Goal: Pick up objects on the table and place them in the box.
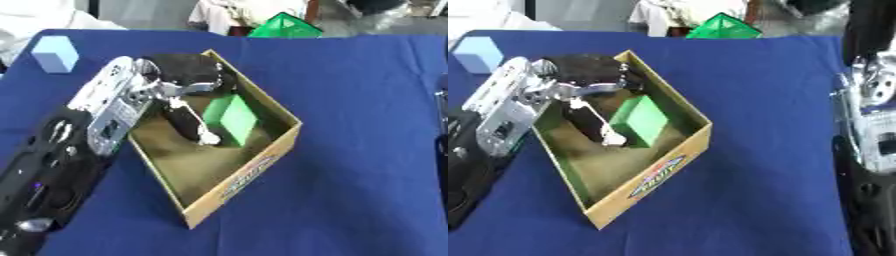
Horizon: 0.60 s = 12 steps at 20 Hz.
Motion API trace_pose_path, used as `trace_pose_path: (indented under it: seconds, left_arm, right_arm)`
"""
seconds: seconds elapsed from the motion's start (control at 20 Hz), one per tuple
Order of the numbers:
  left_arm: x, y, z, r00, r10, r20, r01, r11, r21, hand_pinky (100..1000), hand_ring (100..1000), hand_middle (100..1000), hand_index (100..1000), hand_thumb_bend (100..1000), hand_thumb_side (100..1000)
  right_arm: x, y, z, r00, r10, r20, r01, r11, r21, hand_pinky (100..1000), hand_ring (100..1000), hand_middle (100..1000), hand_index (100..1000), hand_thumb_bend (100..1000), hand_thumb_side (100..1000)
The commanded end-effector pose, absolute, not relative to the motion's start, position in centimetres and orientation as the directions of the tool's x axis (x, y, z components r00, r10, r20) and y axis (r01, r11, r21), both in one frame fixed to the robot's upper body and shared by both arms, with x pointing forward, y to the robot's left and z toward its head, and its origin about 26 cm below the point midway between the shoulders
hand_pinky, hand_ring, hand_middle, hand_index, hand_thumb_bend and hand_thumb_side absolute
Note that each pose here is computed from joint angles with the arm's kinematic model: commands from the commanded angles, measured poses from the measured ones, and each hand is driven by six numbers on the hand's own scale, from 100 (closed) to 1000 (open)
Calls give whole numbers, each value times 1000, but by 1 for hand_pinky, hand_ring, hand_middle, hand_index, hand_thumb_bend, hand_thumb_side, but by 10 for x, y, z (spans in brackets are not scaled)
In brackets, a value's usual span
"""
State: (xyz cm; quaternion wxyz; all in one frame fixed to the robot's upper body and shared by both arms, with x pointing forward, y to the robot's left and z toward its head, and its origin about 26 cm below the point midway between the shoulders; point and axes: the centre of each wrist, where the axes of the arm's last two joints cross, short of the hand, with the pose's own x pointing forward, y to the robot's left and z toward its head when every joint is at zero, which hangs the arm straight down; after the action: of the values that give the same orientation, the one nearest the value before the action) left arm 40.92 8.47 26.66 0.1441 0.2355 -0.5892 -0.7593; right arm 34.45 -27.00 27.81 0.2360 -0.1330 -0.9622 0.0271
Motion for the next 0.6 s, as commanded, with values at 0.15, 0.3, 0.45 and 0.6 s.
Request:
trace_pose_path:
  seconds: [0.15,0.3,0.45,0.6]
  left_arm:
    - [408,90,278,-822,-517,-238,-117,-255,960,775,827,813,922,642,580]
    - [406,93,285,-823,-509,-250,-142,-243,960,786,839,818,924,635,549]
    - [405,96,290,-824,-506,-256,-155,-234,960,783,839,814,922,636,521]
    - [403,101,296,-824,-512,-245,-165,-197,966,768,827,799,913,562,507]
  right_arm:
    - [339,-271,287,-867,270,418,248,963,-107,824,837,620,857,197,1000]
    - [339,-272,287,-866,270,420,249,963,-105,825,837,621,857,197,1000]
    - [339,-271,286,-867,269,420,248,963,-104,825,837,621,857,197,1000]
    - [338,-272,286,-866,270,420,250,963,-101,824,837,621,856,198,1000]
